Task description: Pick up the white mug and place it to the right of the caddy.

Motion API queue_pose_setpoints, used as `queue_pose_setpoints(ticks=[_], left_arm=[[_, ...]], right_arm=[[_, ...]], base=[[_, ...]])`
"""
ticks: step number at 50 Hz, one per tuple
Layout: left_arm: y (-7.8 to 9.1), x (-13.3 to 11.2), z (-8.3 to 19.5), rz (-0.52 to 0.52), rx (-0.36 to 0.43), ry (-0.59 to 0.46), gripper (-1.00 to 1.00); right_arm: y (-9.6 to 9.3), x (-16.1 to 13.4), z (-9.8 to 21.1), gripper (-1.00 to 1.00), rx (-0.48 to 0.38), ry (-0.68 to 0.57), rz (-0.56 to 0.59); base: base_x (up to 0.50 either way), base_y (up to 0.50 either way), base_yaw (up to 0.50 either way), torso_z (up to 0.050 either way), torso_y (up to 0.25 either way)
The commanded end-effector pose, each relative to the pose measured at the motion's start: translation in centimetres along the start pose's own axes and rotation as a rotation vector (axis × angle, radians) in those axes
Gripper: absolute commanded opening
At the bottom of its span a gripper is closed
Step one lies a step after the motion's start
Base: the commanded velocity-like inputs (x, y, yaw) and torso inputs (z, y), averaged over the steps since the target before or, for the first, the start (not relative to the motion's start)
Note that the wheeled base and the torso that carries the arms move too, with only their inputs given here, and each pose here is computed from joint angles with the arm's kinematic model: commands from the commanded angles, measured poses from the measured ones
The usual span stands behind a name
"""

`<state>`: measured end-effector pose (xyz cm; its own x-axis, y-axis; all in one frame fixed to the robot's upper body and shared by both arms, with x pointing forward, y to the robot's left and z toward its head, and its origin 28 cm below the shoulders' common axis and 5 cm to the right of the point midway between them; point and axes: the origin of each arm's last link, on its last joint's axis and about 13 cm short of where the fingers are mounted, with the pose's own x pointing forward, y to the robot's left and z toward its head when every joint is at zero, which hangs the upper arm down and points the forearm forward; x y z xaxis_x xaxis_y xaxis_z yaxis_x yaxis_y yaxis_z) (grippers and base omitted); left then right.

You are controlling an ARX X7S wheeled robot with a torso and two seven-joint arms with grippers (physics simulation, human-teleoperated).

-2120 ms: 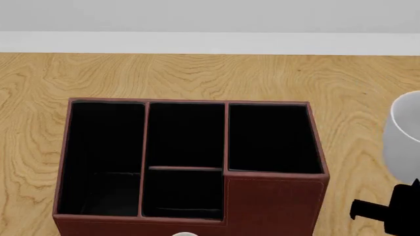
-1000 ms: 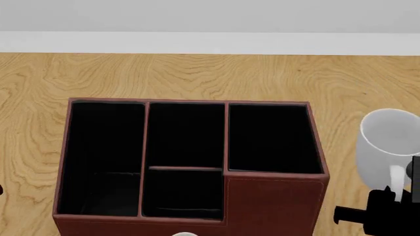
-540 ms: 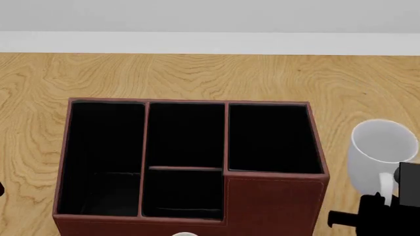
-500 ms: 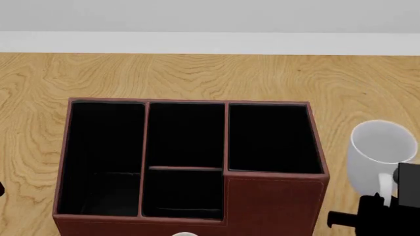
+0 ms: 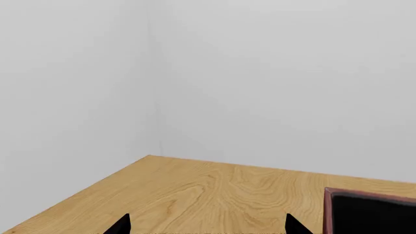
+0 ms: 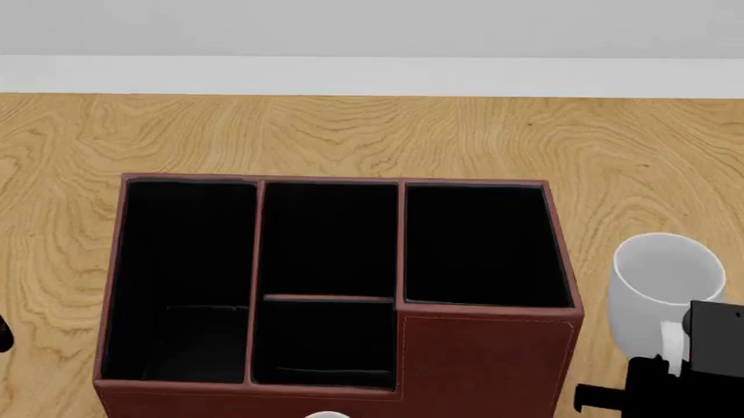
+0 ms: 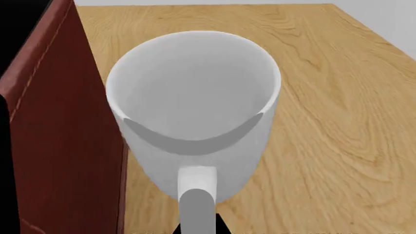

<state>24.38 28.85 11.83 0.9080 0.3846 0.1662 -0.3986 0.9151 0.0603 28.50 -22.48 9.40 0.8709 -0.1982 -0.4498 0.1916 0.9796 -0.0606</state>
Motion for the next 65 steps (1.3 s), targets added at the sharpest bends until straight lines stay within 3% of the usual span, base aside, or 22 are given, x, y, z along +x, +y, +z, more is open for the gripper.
queue_pose_setpoints(ticks=[1, 65], left_arm=[[0.0, 0.0, -0.2, 0.002, 0.005, 0.004, 1.00], [-0.2, -0.1, -0.6, 0.000, 0.023, 0.013, 1.00]], right_arm=[[-0.4, 0.8, -0.4, -1.00, -0.009, 0.005, -0.016], [0.2, 3.9, -6.1, -1.00, 0.006, 0.118, 0.011]], base=[[0.00, 0.00, 0.00, 0.000, 0.000], [0.00, 0.00, 0.00, 0.000, 0.001]])
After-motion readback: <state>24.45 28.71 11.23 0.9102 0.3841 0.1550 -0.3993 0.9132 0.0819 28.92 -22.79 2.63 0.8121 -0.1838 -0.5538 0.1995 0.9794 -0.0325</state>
